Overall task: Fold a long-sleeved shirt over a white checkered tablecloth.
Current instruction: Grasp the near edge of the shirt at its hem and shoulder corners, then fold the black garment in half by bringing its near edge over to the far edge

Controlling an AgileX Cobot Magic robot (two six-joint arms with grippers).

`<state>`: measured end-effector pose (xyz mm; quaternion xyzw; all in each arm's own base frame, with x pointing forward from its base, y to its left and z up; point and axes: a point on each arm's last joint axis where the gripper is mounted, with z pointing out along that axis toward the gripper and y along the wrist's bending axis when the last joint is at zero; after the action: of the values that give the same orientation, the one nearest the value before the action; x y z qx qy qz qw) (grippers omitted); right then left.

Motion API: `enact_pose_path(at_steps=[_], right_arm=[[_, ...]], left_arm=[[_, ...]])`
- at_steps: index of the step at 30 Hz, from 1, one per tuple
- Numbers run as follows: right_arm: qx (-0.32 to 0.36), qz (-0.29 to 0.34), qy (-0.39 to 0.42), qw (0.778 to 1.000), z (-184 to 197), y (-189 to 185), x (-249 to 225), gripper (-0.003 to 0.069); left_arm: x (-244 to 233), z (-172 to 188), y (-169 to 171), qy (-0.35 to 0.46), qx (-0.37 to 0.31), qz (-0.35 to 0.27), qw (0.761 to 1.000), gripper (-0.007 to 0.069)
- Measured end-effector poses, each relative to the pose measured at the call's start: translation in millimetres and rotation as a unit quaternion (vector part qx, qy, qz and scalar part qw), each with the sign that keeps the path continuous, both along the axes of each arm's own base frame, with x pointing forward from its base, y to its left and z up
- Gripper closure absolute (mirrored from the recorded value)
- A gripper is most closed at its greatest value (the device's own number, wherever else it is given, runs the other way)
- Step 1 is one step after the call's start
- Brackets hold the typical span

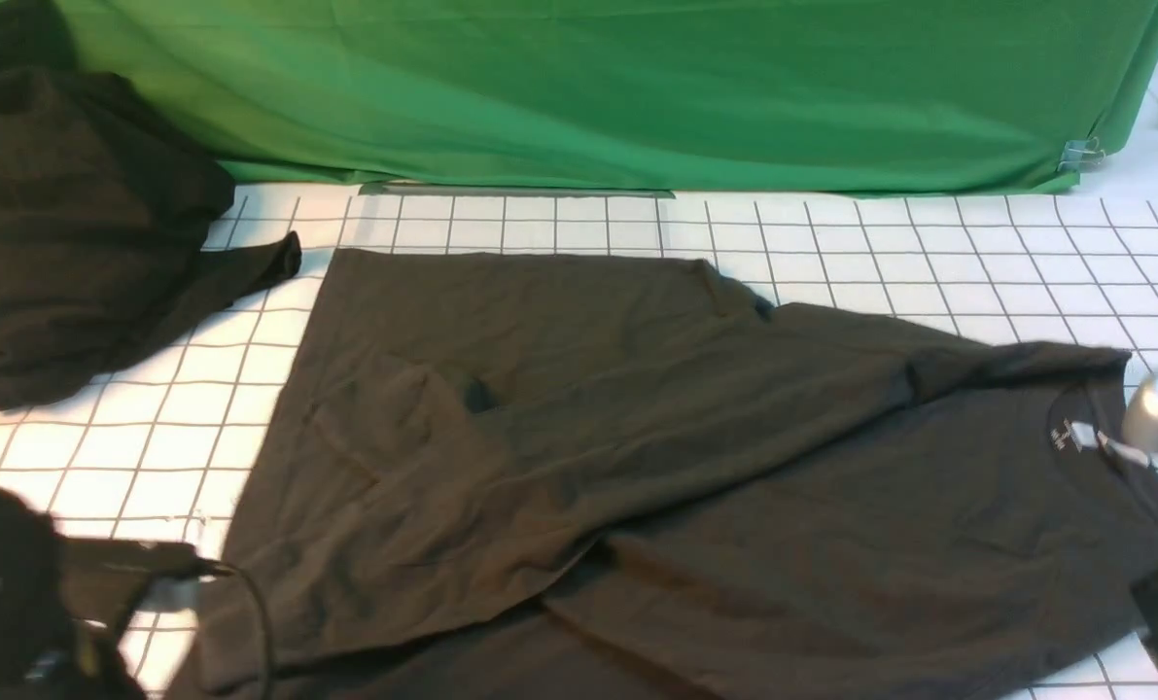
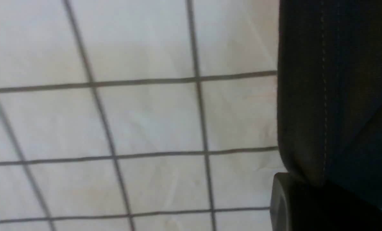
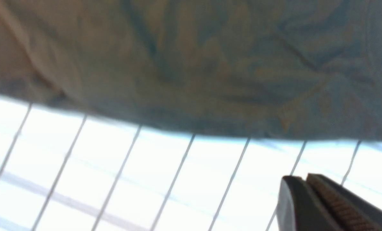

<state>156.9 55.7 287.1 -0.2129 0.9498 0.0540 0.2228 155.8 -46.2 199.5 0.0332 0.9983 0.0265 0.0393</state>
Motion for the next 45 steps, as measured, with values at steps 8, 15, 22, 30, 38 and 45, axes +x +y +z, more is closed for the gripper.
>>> enact_pose_path(at_steps=[8,15,22,30,38,45], right_arm=[[0.013,0.127,0.053,0.990,-15.5,28.0,-2.1,0.0626],[-0.081,0.242,0.075,0.964,-62.9,72.7,7.0,0.0398],[-0.115,0.251,0.072,0.958,-99.7,89.9,26.3,0.0168],[-0.124,0.254,0.088,0.955,-130.3,99.3,38.2,0.0232],[-0.141,0.265,0.109,0.948,-132.5,99.1,34.3,0.0619],[-0.140,0.279,0.107,0.944,-103.1,98.7,10.8,0.0631]], left_arm=[[-18.1,23.7,8.5,-0.048,-0.004,-0.001,0.999,0.0601],[-18.6,25.1,8.1,-0.055,-0.009,0.000,0.998,0.0601],[-18.6,25.2,8.1,-0.056,-0.009,0.000,0.998,0.0601],[-17.8,25.2,7.9,-0.061,-0.011,-0.001,0.998,0.0601],[-23.0,30.2,6.7,-0.054,-0.026,0.009,0.998,0.0601],[-35.0,80.4,5.9,-0.121,-0.079,0.017,0.989,0.0601]])
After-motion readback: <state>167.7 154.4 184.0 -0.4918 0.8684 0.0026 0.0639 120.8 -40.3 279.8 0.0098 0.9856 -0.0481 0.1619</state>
